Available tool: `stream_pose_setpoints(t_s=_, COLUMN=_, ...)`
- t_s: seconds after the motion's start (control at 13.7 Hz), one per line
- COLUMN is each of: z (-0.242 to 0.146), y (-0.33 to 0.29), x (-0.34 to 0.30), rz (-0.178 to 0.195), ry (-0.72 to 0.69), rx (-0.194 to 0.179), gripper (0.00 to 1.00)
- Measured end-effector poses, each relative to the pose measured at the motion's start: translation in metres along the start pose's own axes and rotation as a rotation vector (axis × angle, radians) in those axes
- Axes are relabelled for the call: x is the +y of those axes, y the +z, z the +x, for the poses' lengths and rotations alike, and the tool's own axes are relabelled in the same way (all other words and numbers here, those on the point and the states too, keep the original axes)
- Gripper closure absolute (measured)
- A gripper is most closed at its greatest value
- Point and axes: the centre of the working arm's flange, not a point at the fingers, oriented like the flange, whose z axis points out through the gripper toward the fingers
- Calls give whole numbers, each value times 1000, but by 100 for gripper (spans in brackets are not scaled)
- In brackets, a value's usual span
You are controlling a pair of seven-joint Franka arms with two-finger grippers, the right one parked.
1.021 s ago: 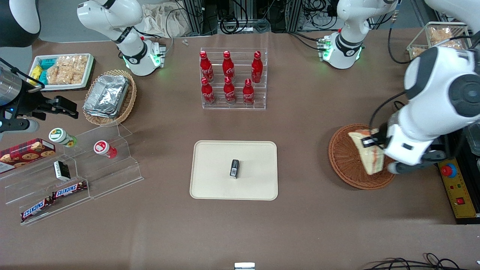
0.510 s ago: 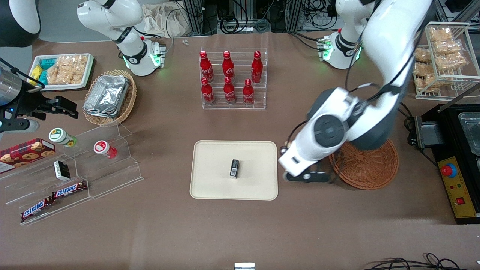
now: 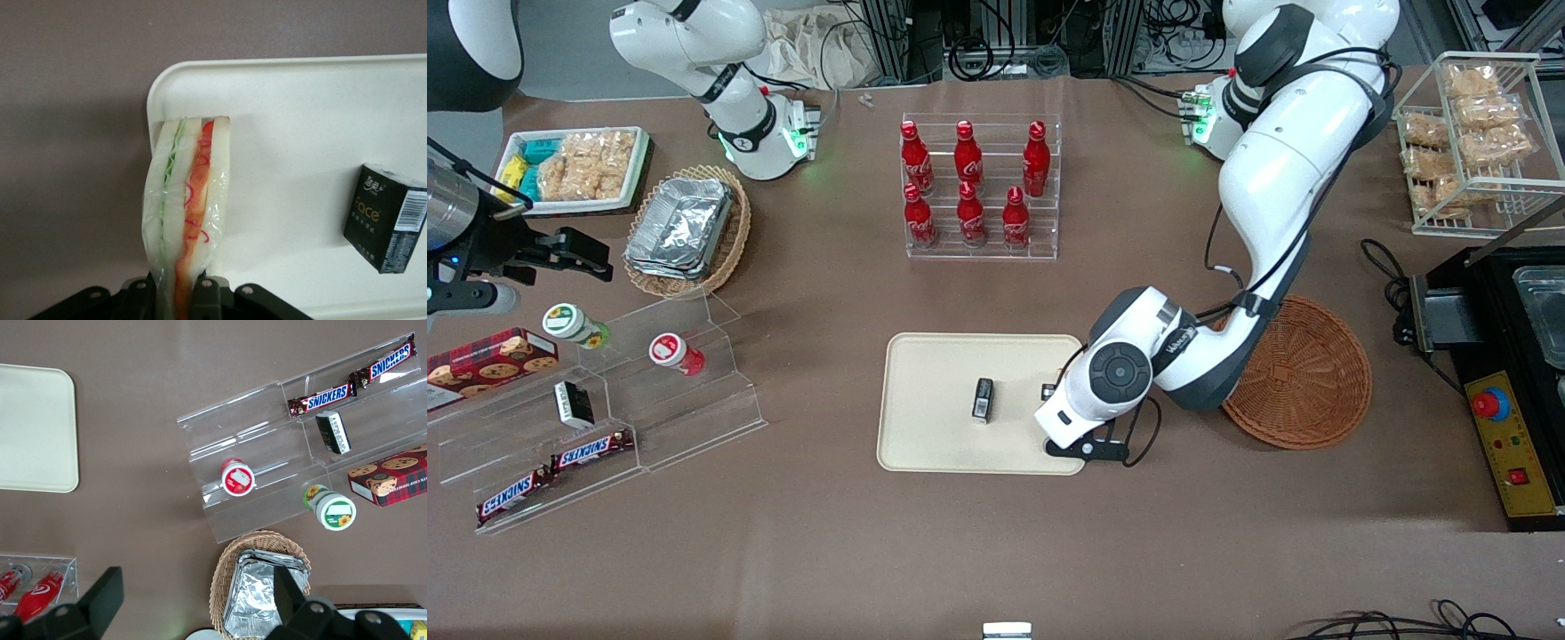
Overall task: Place sandwich from basket to tray
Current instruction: 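Carry the sandwich with the left gripper over the white tray, then lower the sandwich onto the tray beside the black box and release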
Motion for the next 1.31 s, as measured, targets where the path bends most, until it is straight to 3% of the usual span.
stream_pose_setpoints(t_s=0.29, z=-5, y=12, x=14, rz=9, ry=-7, rx=18, gripper=81)
stream_pose_setpoints(t_s=0.44, z=-5, y=14, x=14, rz=10, ry=-7, rx=17, gripper=66)
stream_pose_setpoints(t_s=0.58, z=-1, y=8, x=13, rz=4, ry=-11, rx=30, gripper=44)
stream_pose_setpoints(t_s=0.88, z=9, y=-55, x=5, rz=-10, ry=-28, rx=115, gripper=5)
stream_pose_setpoints(t_s=0.95, z=10, y=-82, x=-5, rz=-1, ry=-39, rx=140, gripper=0)
stream_pose_setpoints(t_s=1.09, z=10, y=-146, x=-45, rz=33, ry=-84, rx=188, gripper=0)
stream_pose_setpoints(t_s=1.31, z=-9, y=-228, x=-126, rz=108, ry=-170, rx=232, gripper=0)
